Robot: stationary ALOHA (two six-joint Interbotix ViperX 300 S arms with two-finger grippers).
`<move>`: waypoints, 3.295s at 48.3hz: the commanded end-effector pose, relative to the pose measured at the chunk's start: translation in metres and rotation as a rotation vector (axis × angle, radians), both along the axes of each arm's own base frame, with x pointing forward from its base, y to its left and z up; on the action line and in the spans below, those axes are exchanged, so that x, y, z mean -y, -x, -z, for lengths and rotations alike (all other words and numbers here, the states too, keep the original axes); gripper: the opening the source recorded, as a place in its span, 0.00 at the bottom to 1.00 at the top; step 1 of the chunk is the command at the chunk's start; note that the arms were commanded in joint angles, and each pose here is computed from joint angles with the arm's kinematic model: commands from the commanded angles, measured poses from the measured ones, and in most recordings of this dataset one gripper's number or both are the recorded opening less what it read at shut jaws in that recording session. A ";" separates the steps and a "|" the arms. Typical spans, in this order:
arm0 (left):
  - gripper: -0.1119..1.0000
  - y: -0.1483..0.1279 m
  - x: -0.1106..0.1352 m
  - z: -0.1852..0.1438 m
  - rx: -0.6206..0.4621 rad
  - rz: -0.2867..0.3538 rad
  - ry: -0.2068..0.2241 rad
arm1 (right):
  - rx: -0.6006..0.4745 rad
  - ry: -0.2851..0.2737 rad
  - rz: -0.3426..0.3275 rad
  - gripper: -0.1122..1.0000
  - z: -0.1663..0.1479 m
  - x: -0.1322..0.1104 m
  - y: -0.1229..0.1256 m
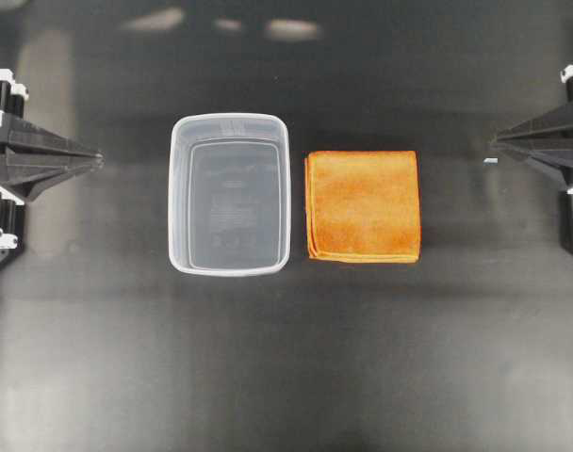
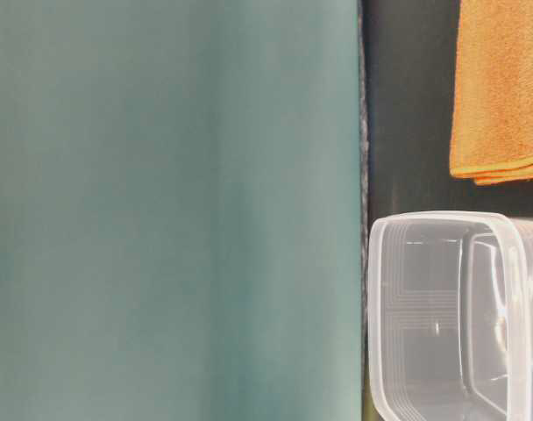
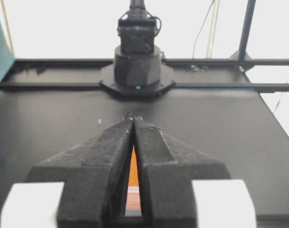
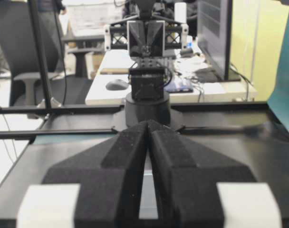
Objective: Place the orange towel into the container with the left arm.
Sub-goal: 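Reach the left gripper over the clear container toward the orange towel, then close the left gripper on the orange towel's edge and lift it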
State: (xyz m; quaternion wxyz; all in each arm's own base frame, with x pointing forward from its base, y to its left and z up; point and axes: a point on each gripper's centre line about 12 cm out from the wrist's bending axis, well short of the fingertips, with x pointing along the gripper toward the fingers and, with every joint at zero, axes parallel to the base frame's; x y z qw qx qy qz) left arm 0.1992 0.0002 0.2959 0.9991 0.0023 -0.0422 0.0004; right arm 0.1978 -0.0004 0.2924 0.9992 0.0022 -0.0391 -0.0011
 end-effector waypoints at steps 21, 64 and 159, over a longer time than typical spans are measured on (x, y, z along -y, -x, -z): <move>0.10 -0.079 0.001 -0.012 -0.357 0.000 0.018 | -0.004 -0.044 0.007 0.10 -0.002 0.002 -0.001; 0.20 -0.242 -0.018 0.016 -0.888 -0.021 -0.091 | -0.087 -0.045 0.006 0.79 0.001 0.001 0.030; 0.15 -0.297 -0.020 0.008 -1.010 -0.007 -0.121 | -0.064 -0.108 0.017 0.79 0.010 0.003 0.056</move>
